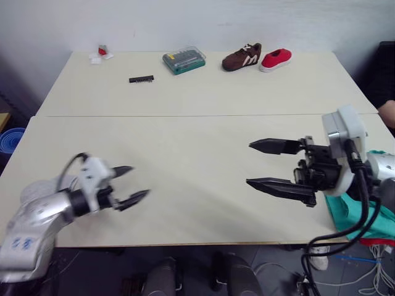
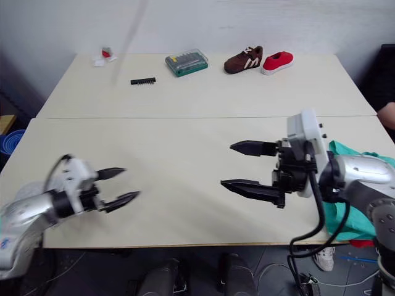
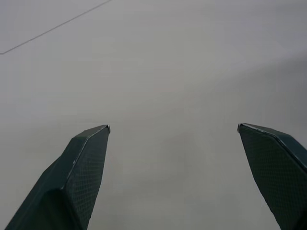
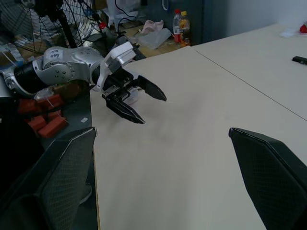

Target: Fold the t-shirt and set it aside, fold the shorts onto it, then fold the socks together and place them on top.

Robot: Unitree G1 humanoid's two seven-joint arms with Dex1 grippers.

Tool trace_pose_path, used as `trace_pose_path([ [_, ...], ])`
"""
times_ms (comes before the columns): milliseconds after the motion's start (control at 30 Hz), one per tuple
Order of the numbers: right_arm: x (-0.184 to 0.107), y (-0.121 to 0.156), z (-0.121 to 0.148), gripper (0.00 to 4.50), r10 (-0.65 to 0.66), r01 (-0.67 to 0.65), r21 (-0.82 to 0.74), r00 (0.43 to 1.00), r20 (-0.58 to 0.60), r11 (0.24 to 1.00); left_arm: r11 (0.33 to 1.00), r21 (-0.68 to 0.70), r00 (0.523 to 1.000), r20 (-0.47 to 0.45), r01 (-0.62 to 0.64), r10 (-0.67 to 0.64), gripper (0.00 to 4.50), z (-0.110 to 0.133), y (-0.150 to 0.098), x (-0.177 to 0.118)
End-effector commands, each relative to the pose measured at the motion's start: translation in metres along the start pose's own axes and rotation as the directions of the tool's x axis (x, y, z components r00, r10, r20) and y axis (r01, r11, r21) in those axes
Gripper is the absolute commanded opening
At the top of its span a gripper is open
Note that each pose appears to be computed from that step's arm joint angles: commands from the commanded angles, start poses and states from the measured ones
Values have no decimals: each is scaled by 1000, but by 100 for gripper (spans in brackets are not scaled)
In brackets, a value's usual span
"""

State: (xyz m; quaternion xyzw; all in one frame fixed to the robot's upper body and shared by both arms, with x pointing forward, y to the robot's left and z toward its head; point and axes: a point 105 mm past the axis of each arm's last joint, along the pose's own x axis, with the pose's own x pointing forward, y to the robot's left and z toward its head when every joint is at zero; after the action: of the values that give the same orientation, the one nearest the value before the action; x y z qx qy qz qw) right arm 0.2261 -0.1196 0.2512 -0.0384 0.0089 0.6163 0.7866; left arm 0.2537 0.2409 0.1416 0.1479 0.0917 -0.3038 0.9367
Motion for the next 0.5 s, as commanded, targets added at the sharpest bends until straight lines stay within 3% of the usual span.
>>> trace_pose_path([
  [33, 3, 2, 4, 449, 32, -31, -26, 999, 22, 999, 981, 64, 983, 11, -183, 183, 450, 3, 20, -28],
  [200, 9, 3, 2, 449, 78, -78, -23, 996, 33, 997, 912, -6, 910, -77, -410, 408, 450, -28, 49, -81],
  [500, 12, 4, 2, 449, 85, -85, -17, 995, 43, 996, 938, -180, 945, -201, -295, 259, 450, -60, 46, -95],
])
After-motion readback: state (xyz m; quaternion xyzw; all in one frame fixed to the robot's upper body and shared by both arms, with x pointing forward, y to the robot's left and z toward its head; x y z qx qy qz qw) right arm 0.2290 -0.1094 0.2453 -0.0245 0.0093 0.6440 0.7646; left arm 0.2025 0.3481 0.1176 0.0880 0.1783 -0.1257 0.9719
